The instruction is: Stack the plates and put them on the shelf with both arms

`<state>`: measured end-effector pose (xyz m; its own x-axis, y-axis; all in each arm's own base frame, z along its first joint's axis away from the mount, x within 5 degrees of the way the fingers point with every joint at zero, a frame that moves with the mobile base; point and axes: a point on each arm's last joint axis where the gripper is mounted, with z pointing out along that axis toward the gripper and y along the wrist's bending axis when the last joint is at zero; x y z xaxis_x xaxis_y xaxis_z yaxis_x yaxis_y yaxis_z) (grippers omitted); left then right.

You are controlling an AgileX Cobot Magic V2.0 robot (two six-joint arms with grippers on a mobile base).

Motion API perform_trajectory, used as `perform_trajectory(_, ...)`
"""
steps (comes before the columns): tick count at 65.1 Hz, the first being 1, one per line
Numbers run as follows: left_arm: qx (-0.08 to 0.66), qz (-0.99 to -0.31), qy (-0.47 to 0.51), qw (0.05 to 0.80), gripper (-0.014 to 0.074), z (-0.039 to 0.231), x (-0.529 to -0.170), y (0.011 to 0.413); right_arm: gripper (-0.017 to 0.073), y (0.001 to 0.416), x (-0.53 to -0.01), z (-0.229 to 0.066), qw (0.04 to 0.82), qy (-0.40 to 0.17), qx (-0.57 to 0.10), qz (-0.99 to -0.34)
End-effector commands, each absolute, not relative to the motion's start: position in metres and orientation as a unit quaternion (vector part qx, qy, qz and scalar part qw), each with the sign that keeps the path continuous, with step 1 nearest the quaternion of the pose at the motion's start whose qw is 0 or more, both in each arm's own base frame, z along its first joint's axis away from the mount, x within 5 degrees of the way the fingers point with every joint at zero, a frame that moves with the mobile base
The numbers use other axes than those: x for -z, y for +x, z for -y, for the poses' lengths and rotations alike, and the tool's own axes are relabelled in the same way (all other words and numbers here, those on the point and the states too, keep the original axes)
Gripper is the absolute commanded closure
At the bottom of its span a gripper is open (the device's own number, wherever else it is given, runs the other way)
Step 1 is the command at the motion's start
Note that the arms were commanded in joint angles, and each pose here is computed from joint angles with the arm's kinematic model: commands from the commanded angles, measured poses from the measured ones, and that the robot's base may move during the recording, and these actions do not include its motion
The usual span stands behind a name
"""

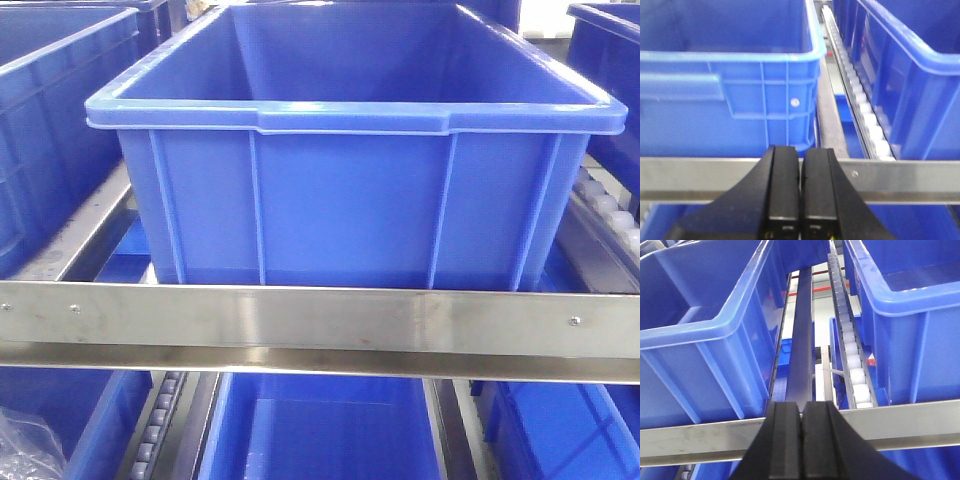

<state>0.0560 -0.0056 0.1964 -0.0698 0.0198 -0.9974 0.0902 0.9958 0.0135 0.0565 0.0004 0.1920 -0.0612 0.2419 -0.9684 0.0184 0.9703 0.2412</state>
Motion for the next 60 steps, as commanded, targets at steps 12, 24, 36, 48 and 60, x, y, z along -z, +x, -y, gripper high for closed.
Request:
perform_trajectory(12,0.016,-0.678,0.033,0.734,0.0494,0.0039,-0.2088,0.0544,0.0508,0.0554,-0.2012,0.0009,0.719,0.086,-0.076,-0.685)
perform_trajectory(24,0.014,-0.68,0.035,0.732,0.0494,0.0039,-0.2083,0.0544,0.0508,0.0554,-0.2012,0.0009,0.719,0.086,-0.076,-0.685)
perform_trajectory(36,0.014,-0.68,0.035,0.732,0.0494,0.0039,-0.2083,0.0544,0.0508,0.0554,-0.2012,0.0009,0.719,0.086,-0.076,-0.685)
perform_trajectory(48,0.014,-0.68,0.035,0.732,0.0494,0.0039,-0.2083,0.0544,0.0508,0.0554,-0.2012,0.0009,0.719,0.086,-0.076,-0.685)
perform_trajectory(60,0.014,-0.68,0.035,0.732,0.0494,0.0039,-0.2083,0.0544,0.0508,0.0554,-0.2012,0.0009,0.719,0.086,-0.076,-0.685)
